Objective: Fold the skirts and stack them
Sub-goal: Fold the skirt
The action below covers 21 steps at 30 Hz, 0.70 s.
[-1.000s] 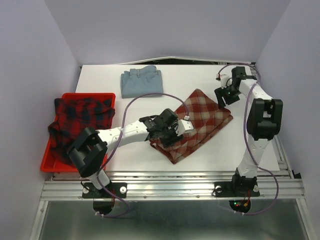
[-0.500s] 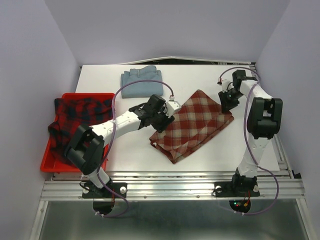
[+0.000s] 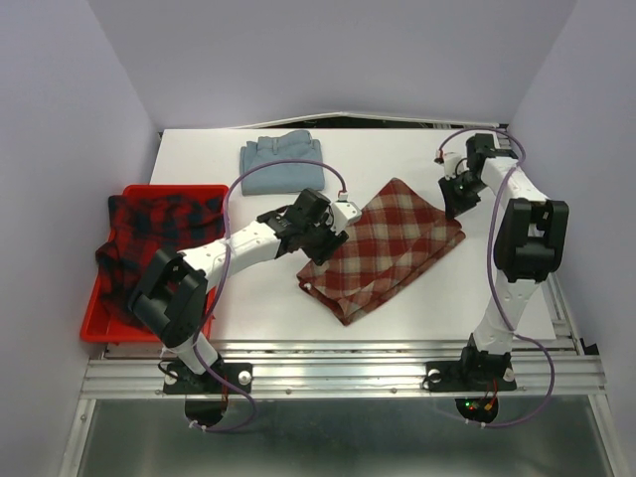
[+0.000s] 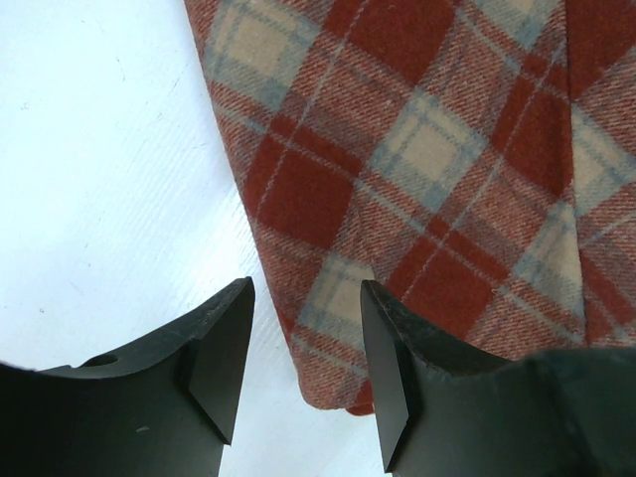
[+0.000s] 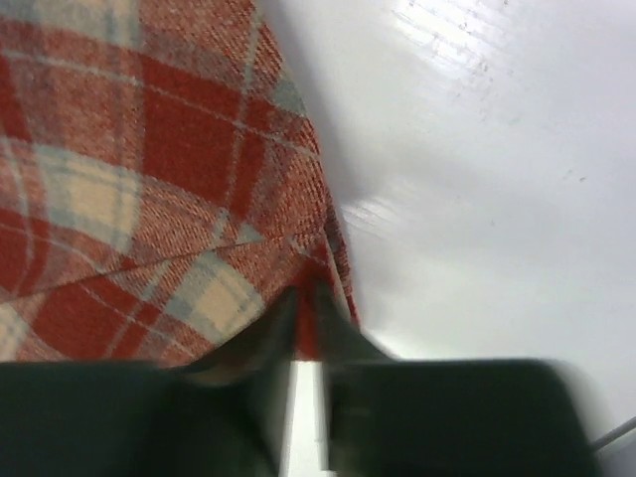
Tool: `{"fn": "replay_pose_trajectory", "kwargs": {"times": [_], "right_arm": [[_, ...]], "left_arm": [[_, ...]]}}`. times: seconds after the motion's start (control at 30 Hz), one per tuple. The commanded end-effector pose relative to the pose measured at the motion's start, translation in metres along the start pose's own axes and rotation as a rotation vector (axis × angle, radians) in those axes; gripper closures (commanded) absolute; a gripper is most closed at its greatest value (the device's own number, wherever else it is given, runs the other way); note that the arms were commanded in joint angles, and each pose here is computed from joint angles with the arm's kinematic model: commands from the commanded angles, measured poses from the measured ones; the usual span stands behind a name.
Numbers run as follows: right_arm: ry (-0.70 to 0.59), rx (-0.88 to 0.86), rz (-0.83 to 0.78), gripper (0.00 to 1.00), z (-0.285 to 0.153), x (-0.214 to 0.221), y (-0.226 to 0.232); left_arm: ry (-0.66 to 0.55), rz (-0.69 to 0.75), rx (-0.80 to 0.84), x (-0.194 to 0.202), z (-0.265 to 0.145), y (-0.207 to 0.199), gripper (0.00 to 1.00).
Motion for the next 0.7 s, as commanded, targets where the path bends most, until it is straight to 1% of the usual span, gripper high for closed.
{"fn": "replay_pose_trajectory", "kwargs": {"times": [0.0,0.03,0.07,0.1,0.2,0.3,0.5,0.6,0.63,0.67], "right_arm": [[0.003,0.017,0.005,0.52,-0.006,-0.001,-0.004],[0.000,0.019,0.008,0.44,-0.005,-0.002,-0.004],[-0.006,0.022,0.016,0.39,-0.005,-0.003,-0.004],[-0.013,0.019,0.018,0.38,-0.005,-0.004,-0.004],[-0.020,0.005,0.027,0.39,-0.002,-0.009,-0.007],[-0.023,-0.027,0.033,0.44,0.000,-0.012,-0.007],[-0.006,-0.086,0.054,0.46,0.009,-0.014,-0.007],[0.014,-0.087,0.055,0.55,0.014,-0.014,-0.009],[0.013,-0.084,0.055,0.65,0.013,-0.014,-0.009],[0.012,-0.082,0.049,0.71,0.011,-0.014,-0.009]], "left_arm": [[-0.033,-0.004,0.012,-0.009,-0.006,-0.002,0.42],[-0.031,-0.004,0.013,-0.009,-0.006,-0.002,0.42],[-0.031,-0.004,0.013,-0.009,-0.006,-0.002,0.42],[-0.030,-0.005,0.013,-0.008,-0.006,-0.002,0.42],[-0.030,-0.005,0.013,-0.008,-0.006,-0.002,0.42],[-0.025,-0.005,0.015,-0.006,-0.005,-0.002,0.42],[-0.025,-0.005,0.020,-0.007,-0.003,-0.002,0.42],[-0.022,-0.006,0.021,-0.007,-0.002,-0.002,0.42],[-0.019,-0.007,0.022,-0.007,-0.001,-0.002,0.42],[-0.019,-0.007,0.022,-0.007,-0.002,-0.002,0.42]]}}
Point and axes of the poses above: each gripper's point midway between its finger pads, its own z axis out along the fingers, its own y axis along the line the jaws close on, x = y × z, the point moved 10 cm from there along -z, back along the fingers, and after that the axes turned 8 degrees about -z, right-handed, at the moved point
